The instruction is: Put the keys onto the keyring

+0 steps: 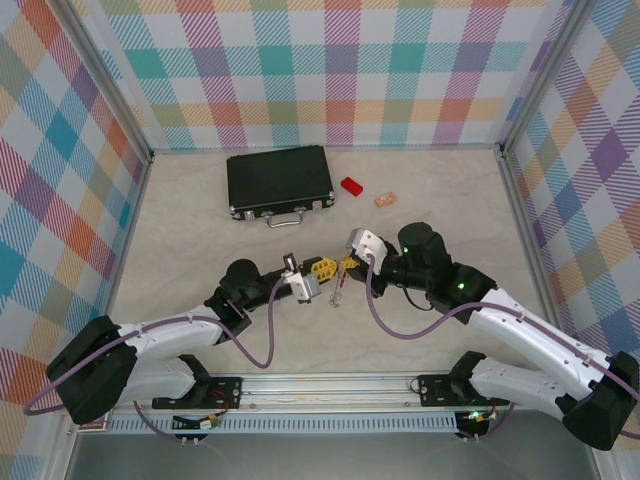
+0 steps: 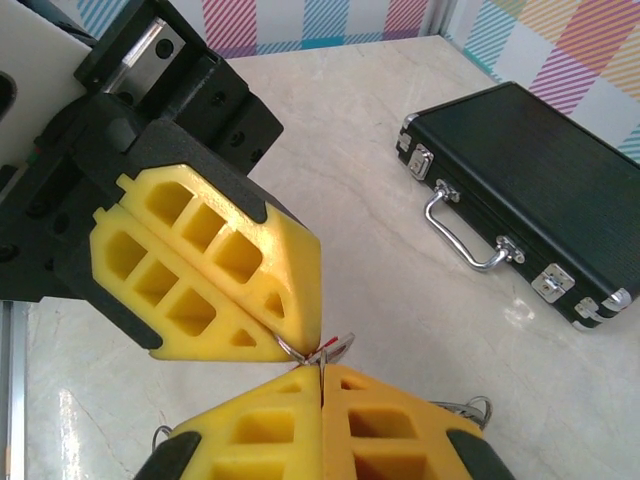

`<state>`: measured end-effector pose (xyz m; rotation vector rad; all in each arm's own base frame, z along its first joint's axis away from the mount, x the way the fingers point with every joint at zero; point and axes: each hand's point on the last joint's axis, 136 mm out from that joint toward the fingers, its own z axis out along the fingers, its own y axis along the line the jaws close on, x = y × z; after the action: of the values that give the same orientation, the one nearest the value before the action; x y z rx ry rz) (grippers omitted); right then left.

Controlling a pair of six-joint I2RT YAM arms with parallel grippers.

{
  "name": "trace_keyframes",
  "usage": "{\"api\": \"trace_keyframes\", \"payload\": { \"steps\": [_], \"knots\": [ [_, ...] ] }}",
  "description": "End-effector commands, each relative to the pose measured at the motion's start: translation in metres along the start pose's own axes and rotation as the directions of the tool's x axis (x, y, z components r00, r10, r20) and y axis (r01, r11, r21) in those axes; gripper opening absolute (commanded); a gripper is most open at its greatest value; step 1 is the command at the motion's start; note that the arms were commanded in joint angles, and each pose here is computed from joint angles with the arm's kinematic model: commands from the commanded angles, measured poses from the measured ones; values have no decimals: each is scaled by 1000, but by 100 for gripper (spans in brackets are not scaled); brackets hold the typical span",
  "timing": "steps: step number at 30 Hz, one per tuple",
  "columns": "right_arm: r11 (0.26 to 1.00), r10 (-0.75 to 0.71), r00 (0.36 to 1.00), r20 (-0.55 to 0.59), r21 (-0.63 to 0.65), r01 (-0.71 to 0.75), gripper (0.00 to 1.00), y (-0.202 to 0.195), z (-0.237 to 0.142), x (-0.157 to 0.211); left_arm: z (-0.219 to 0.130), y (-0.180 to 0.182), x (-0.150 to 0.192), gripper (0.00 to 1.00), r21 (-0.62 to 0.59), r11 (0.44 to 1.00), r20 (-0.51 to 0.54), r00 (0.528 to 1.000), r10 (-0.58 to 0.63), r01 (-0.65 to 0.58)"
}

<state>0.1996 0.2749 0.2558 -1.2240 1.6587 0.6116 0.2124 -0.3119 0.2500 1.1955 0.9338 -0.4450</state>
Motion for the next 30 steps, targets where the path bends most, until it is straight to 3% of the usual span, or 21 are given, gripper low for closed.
{"api": "trace_keyframes", "payload": {
  "steps": [1,10,21,30],
  "knots": [
    [1000,-4,999,53,-12,5,0,4,-6,-14,-2,12,-13,0,-69,997,42,999,26,-23],
    [1000,2,999,48,-28,-1,0,6,-4,-14,-1,5,-17,0,-23,1000,56,998,21,-20],
    [999,16,1000,19,49,-17,0,-9,-2,-10,-1,3,-16,0,-13,1000,54,998,24,-23],
    [1000,9,1000,23,19,-9,0,-4,0,-11,1,0,-16,0,10,1000,54,998,17,-17]
  ]
}}
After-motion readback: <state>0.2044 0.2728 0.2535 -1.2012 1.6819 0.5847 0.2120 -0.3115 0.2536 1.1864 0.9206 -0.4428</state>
